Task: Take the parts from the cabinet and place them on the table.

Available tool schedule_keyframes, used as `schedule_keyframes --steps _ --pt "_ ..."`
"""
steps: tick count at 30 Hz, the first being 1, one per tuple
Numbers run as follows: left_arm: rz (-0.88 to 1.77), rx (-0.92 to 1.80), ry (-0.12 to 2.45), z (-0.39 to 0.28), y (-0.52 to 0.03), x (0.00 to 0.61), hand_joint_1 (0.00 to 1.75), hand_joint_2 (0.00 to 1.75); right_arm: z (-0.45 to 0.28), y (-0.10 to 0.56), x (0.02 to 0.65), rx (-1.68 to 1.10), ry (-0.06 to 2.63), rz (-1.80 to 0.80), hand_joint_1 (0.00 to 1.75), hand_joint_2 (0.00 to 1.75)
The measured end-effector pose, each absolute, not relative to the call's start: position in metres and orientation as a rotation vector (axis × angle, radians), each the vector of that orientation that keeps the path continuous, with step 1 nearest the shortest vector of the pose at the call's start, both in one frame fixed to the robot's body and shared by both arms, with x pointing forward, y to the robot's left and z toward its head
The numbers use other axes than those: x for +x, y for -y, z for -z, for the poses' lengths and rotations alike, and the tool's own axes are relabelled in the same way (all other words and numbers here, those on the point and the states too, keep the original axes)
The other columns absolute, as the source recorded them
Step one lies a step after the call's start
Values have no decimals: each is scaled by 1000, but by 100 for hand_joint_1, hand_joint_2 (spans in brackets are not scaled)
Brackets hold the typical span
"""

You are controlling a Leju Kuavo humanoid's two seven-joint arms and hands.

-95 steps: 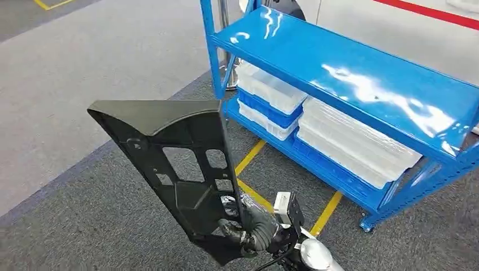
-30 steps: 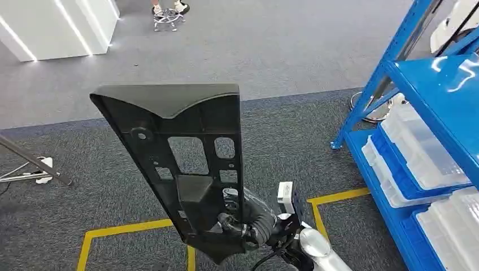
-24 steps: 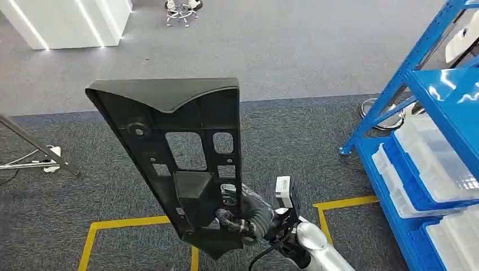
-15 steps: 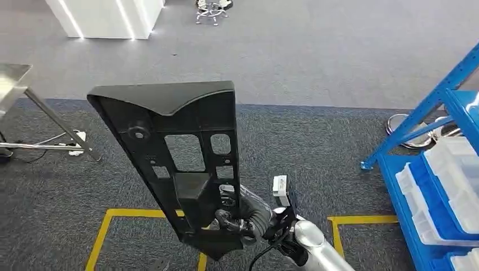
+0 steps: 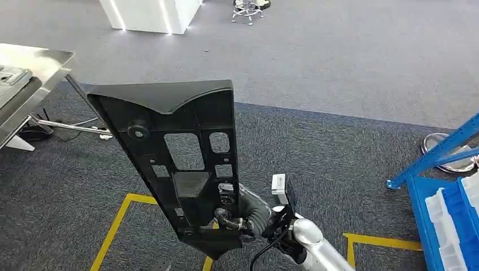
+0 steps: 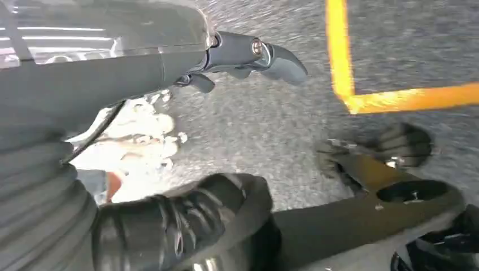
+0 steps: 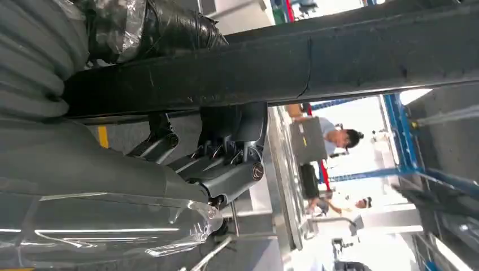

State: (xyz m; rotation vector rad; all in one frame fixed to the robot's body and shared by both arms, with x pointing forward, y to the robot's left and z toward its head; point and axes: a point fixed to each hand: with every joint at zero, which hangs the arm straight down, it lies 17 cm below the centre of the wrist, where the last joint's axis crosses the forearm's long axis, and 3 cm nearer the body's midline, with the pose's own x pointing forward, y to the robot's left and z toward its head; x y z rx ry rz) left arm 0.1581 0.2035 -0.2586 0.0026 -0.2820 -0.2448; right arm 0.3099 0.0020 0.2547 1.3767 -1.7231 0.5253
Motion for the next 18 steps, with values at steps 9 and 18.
schedule_keyframes --steps 9,18 --pt "244 6 284 258 -204 161 0 175 -257 -2 311 1377 1740 -530 175 175" --pt "249 5 285 258 -204 161 0 175 -249 -1 314 1362 1727 -528 175 175"
